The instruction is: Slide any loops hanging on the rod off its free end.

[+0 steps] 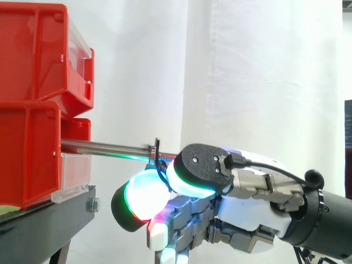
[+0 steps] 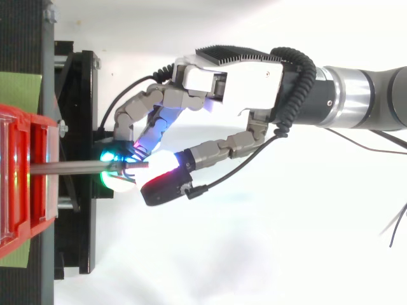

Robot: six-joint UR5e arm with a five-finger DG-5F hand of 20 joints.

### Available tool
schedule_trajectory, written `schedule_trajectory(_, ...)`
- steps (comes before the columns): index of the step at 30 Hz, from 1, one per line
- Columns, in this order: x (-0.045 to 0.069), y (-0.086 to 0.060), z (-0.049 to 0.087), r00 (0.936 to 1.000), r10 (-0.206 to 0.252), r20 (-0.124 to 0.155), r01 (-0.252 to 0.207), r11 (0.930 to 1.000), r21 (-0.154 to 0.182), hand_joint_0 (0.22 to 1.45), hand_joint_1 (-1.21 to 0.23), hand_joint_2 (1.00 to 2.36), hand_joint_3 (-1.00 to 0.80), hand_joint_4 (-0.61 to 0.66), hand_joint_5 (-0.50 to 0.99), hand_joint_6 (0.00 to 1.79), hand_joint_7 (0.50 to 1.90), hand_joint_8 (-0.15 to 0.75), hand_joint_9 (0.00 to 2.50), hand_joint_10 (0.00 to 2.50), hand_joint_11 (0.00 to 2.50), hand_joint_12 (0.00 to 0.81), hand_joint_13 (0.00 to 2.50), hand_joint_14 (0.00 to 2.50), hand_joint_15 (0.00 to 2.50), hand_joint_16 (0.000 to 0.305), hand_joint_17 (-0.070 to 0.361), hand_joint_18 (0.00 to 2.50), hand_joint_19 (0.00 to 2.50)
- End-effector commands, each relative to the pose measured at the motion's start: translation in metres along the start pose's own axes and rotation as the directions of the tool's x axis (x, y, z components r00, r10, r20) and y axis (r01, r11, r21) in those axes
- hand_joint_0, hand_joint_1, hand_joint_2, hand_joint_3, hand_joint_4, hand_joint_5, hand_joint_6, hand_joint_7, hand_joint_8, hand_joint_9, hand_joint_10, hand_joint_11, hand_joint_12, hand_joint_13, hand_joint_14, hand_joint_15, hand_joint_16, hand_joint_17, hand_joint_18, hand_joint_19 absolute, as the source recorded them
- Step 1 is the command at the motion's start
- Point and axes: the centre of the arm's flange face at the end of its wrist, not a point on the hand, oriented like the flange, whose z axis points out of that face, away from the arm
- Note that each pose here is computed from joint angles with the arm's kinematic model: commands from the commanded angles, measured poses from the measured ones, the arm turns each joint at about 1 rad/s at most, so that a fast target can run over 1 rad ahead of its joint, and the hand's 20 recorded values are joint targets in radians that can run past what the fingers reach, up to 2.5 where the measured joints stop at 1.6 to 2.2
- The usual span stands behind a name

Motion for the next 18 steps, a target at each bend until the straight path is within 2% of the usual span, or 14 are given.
schedule_trajectory(1, -0.002, 0.005, 0.000, 0.9999, 0.000, -0.012, 0.000, 0.9999, 0.011, 0.52, -0.68, 1.34, 0.00, -0.01, -0.14, 0.92, 0.88, 0.357, 1.04, 0.01, 0.35, 0.351, 1.11, 0.01, 0.39, 0.058, 0.132, 1.03, 0.57)
schedule_trajectory(6, -0.004, 0.014, -0.002, 0.9994, 0.002, -0.035, 0.000, 0.9983, 0.058, 0.52, -0.68, 1.35, -0.01, -0.01, -0.14, 0.92, 0.87, 0.358, 1.05, 0.01, 0.34, 0.353, 1.11, 0.01, 0.39, 0.059, 0.132, 1.03, 0.57)
schedule_trajectory(7, -0.005, 0.013, -0.006, 0.9989, 0.000, -0.047, 0.004, 0.9957, 0.093, 0.52, -0.68, 1.35, -0.01, -0.01, -0.14, 0.92, 0.88, 0.359, 1.05, 0.01, 0.35, 0.353, 1.11, 0.01, 0.40, 0.059, 0.132, 1.03, 0.57)
schedule_trajectory(11, -0.007, 0.015, -0.010, 0.9982, -0.001, -0.060, 0.009, 0.9912, 0.132, 0.52, -0.67, 1.36, -0.01, 0.00, -0.14, 0.92, 0.87, 0.360, 1.05, 0.01, 0.35, 0.353, 1.11, 0.01, 0.40, 0.059, 0.132, 1.03, 0.57)
schedule_trajectory(15, -0.009, 0.016, -0.012, 0.9980, -0.002, -0.064, 0.011, 0.9891, 0.147, 0.52, -0.67, 1.36, -0.02, 0.00, -0.14, 0.92, 0.87, 0.356, 1.05, 0.01, 0.35, 0.354, 1.11, 0.01, 0.40, 0.059, 0.133, 1.03, 0.57)
schedule_trajectory(18, -0.013, 0.024, -0.011, 0.9980, -0.002, -0.063, 0.011, 0.9883, 0.152, 0.52, -0.67, 1.36, -0.01, 0.00, -0.14, 0.92, 0.87, 0.357, 1.05, 0.01, 0.35, 0.355, 1.11, 0.01, 0.40, 0.059, 0.133, 1.03, 0.57)
